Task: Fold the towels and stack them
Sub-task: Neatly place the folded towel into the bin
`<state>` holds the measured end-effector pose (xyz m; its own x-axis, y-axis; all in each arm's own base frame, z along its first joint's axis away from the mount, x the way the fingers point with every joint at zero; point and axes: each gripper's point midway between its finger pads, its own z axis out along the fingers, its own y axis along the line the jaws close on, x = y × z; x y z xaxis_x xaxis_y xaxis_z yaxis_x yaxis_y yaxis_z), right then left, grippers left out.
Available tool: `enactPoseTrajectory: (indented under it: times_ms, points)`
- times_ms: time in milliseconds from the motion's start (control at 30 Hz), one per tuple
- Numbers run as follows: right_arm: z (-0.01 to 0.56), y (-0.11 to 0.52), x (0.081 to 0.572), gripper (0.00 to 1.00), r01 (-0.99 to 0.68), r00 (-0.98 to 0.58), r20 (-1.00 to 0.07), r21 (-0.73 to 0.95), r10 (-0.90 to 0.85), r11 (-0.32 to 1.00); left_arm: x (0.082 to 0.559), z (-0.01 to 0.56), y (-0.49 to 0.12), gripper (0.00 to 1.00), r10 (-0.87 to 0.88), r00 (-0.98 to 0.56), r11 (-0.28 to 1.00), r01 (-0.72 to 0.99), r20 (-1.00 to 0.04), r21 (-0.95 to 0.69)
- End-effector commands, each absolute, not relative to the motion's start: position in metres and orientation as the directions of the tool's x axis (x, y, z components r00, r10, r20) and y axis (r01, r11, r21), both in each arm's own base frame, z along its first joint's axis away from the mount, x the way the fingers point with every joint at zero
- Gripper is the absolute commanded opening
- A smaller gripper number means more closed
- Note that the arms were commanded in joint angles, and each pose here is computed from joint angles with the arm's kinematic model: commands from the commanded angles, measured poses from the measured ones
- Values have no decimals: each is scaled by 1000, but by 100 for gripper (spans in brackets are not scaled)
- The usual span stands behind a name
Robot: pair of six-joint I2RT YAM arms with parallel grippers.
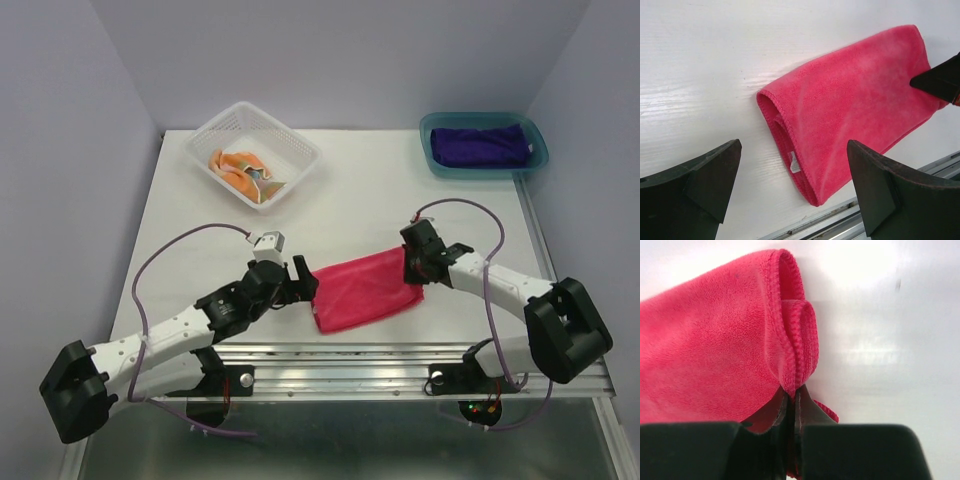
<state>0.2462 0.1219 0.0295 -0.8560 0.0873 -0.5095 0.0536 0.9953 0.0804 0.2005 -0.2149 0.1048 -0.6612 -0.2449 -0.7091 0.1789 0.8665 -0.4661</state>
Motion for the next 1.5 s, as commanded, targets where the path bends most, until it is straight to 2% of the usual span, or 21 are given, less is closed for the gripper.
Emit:
enactPoseTrajectory:
  times_ms: [0, 200, 367, 800, 1067, 1467]
  points:
    - [84, 131, 313, 1, -28, -732, -681, -21, -35, 999, 208, 114, -201, 99, -283, -616, 880, 138, -735, -454]
    - [126, 142, 373, 1, -112, -606, -770, -166, -200, 980, 211, 123, -191, 99, -309, -585, 885, 110, -749, -452]
    - [154, 142, 425, 1, -73, -533, -792, -307, -297, 949, 212, 119, -177, 99, -332, -572, 899, 48, -750, -435]
    - [198, 93, 555, 1, 147, -505, -825, -370, -252, 917, 221, 123, -165, 99, -367, -532, 908, -24, -764, -419]
    - [233, 67, 605, 1, 268, -437, -873, -357, -218, 895, 234, 131, -172, 99, -349, -528, 919, -29, -774, -394]
    - [286, 8, 627, 1, 446, -333, -927, -315, -171, 838, 252, 141, -182, 99, -333, -528, 922, -7, -781, -388]
